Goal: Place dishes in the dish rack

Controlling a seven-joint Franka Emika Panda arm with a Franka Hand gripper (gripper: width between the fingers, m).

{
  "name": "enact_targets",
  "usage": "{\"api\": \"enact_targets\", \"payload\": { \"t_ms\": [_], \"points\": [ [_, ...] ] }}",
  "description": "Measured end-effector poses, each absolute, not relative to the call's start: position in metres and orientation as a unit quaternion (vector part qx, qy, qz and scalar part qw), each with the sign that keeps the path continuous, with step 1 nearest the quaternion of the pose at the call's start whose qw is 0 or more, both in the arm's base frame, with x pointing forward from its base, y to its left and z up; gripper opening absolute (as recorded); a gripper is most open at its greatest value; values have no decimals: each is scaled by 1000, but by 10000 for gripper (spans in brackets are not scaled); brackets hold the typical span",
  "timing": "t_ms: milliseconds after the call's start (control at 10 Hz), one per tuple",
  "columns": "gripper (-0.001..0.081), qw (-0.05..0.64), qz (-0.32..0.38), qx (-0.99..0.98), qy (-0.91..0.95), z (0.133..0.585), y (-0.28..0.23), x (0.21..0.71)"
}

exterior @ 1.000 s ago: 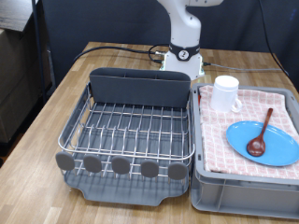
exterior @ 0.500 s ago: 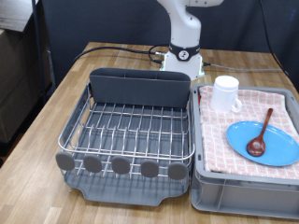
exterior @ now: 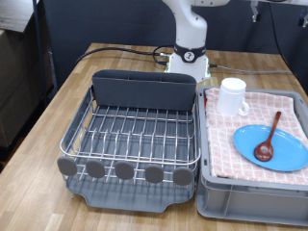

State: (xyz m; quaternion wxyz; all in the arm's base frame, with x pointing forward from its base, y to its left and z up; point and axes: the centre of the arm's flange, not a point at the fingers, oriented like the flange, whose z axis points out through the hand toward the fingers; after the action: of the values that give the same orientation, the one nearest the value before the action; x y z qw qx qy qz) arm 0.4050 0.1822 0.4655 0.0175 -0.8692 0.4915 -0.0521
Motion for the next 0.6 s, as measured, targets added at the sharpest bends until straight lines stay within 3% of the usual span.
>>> {"api": "enact_targets", "payload": {
  "t_ms": [600],
  "points": [
    [803, 6, -84, -878, 472, 436, 193, 421]
  ]
}}
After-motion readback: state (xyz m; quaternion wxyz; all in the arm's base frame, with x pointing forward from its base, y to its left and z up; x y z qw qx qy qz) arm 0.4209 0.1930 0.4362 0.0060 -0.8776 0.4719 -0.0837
